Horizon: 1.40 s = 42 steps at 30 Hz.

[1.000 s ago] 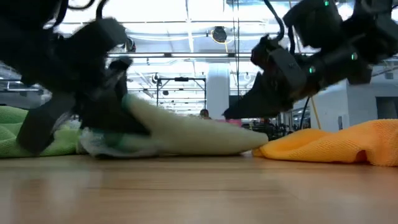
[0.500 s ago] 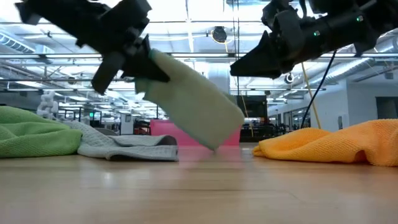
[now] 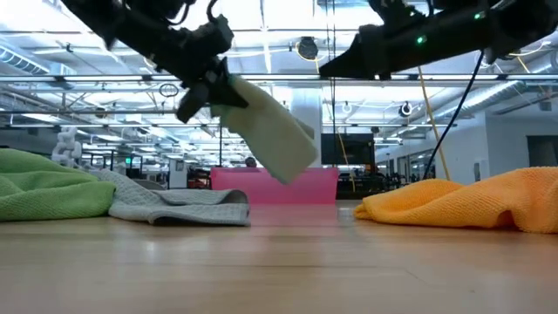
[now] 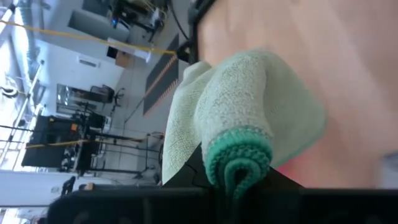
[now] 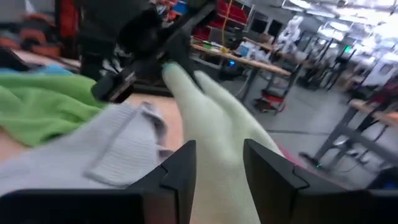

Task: Fold microfiber towels
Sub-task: Put the folded light green towel into the red bin

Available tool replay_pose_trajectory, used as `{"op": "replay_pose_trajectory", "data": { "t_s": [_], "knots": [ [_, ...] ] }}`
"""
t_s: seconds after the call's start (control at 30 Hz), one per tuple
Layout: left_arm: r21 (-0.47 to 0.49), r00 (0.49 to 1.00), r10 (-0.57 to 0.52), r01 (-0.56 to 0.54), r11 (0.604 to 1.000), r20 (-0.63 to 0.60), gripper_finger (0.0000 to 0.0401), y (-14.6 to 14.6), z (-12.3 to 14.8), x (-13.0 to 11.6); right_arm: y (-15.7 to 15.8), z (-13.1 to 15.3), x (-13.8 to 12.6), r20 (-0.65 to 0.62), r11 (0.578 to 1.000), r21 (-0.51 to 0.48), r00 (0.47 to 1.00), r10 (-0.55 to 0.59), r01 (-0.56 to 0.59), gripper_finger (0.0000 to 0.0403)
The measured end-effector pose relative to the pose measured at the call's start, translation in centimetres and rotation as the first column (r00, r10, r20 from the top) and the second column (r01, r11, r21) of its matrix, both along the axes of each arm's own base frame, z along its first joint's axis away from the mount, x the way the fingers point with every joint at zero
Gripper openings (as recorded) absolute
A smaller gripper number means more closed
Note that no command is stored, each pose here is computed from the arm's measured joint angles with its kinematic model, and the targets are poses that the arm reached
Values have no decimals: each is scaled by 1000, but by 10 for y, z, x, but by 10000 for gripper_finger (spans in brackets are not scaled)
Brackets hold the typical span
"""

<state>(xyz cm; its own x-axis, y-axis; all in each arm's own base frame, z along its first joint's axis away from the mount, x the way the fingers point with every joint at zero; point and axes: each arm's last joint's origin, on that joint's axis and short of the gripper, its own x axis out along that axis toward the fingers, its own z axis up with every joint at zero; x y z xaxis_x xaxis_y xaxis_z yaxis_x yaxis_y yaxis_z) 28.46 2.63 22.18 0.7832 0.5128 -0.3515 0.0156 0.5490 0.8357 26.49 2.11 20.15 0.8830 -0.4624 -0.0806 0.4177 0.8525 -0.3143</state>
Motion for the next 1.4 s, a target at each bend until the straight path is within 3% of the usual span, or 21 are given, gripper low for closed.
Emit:
{"op": "replay_pose_trajectory", "data": {
  "t_s": [0.2,0.4,0.6,0.73,1.03,1.33,1.4],
  "knots": [
    [25,994,-27,25,999,107,18,45,12,-2,-47,2,6,-15,999,-32,1000,20,-21,130],
    [29,976,-38,32,999,214,18,84,22,-11,-101,12,24,-30,995,-95,999,14,-17,183],
    [-29,955,-52,63,998,291,18,109,25,-21,-151,22,52,-52,989,-142,997,-50,42,245],
    [-83,952,-70,99,992,299,18,116,22,-23,-178,18,67,-92,978,-186,989,-113,95,248],
    [-165,984,-14,43,985,175,21,126,-5,-21,-189,-4,68,-256,980,-176,957,-134,90,186],
    [-164,989,-17,42,986,149,19,132,-26,-10,-188,-18,63,-397,992,-120,913,-87,42,24],
    [-164,991,-19,40,986,129,24,134,-32,-9,-188,-20,62,-427,991,-129,901,-83,30,13]
  ]
}}
